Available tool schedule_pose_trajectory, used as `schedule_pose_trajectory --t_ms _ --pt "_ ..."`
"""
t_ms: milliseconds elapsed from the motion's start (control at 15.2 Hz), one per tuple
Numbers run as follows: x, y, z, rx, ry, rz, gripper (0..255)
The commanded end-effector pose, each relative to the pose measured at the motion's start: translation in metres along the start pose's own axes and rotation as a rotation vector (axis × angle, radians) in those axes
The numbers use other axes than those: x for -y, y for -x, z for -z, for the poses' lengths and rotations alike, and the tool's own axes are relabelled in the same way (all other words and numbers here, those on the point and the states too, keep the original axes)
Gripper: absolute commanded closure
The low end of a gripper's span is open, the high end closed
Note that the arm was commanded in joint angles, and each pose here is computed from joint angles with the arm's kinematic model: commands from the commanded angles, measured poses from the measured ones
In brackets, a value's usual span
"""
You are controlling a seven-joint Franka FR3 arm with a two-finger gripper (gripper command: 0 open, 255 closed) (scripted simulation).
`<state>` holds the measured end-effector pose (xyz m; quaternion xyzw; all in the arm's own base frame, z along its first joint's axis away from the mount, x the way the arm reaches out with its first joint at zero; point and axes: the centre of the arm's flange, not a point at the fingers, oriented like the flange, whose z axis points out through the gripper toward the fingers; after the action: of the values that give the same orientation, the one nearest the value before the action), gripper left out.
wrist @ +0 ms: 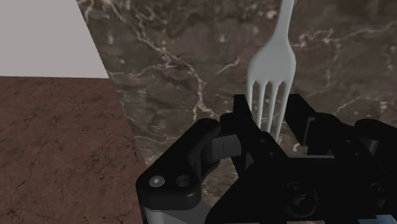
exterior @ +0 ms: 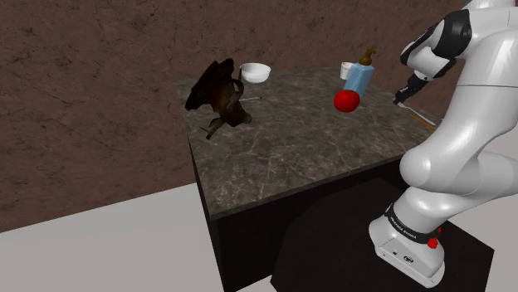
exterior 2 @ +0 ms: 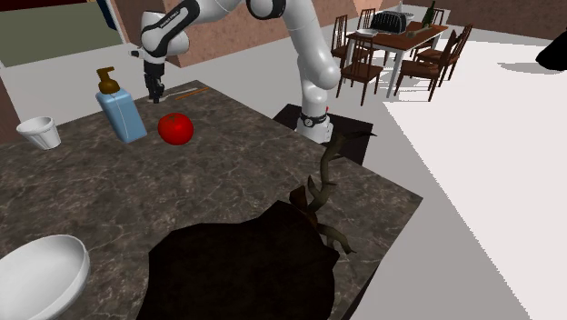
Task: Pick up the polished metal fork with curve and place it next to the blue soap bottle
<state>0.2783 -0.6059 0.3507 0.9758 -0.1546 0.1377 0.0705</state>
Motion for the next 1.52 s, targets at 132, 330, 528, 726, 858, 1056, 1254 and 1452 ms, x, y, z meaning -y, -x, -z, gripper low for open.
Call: schedule_pose_trajectory --t_ms 132,330,528,726,858,1056,1254,1452 --pt "0.001 0.004 -0.014 0.000 0.000 0.000 255" --pt "0.001 0.004 -0.014 0.000 0.000 0.000 255" --pt "0.001 0.004 -0.014 0.000 0.000 0.000 255" --pt "0.001 0.004 -0.014 0.000 0.000 0.000 0" --pt "0.001 0.004 -0.014 0.000 0.000 0.000 0" --pt "0.001 0.004 0.012 0.000 0.000 0.000 0" --pt "0.001 0.004 0.036 0.000 0.000 0.000 0" --pt "0.001 0.004 0.036 0.000 0.000 0.000 0"
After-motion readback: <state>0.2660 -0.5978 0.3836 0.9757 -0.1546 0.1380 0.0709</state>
